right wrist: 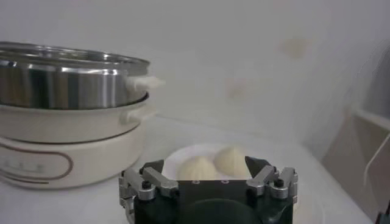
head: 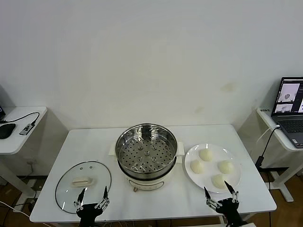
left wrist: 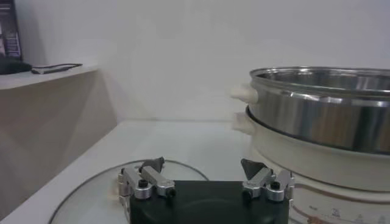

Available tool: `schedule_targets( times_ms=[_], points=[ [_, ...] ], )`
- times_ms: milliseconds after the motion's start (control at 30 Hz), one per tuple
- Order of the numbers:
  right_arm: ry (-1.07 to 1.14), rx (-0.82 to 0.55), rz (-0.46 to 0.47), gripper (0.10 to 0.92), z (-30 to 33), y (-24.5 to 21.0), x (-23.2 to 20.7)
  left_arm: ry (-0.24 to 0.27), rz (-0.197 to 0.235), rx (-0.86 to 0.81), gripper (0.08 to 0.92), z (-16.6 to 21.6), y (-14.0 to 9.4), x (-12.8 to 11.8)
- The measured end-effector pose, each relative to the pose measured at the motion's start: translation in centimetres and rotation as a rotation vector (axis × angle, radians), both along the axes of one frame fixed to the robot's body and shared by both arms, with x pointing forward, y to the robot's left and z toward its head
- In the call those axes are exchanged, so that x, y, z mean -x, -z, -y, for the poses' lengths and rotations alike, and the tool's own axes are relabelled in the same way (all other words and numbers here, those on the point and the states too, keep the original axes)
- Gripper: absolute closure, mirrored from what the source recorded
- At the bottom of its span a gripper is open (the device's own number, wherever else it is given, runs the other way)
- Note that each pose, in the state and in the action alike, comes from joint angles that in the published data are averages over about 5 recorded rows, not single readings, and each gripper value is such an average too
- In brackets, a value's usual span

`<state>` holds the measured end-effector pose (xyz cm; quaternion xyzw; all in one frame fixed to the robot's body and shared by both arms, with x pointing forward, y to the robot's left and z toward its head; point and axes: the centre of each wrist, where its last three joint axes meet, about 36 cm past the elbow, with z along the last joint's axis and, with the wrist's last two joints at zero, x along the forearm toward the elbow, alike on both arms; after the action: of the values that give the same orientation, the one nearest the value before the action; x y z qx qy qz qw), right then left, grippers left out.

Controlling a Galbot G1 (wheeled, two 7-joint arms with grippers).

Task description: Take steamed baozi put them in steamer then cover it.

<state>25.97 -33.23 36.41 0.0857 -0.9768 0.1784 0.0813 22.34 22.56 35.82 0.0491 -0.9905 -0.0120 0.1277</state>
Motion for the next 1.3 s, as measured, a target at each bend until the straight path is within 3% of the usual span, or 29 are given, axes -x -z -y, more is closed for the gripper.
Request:
schedule_targets(
  times_ms=[367,700,933,1300],
  points=[
    [-0.143,0.426,0.000,0.200,6.0,-3.2,-6.7,0.014,0.020,-0.064,0.177,-0.8,-0.5,-1.2],
    [-0.339,0.760,-0.103,0.200,10.0,-8.2,-15.4,0.010,0.024,-0.102,0.177,-1.2,-0.5,-1.3],
    [-0.491,0.880,-0.221,0.200,10.5,-11.1,-22.1,-0.005,0.033,-0.122,0.177,-1.3,-0.7,-1.3],
    [-0.729,0.940,-0.447,0.200,8.5,-12.9,-30.7,-0.018,0.043,-0.147,0.177,-1.7,-1.0,-1.5]
  ],
)
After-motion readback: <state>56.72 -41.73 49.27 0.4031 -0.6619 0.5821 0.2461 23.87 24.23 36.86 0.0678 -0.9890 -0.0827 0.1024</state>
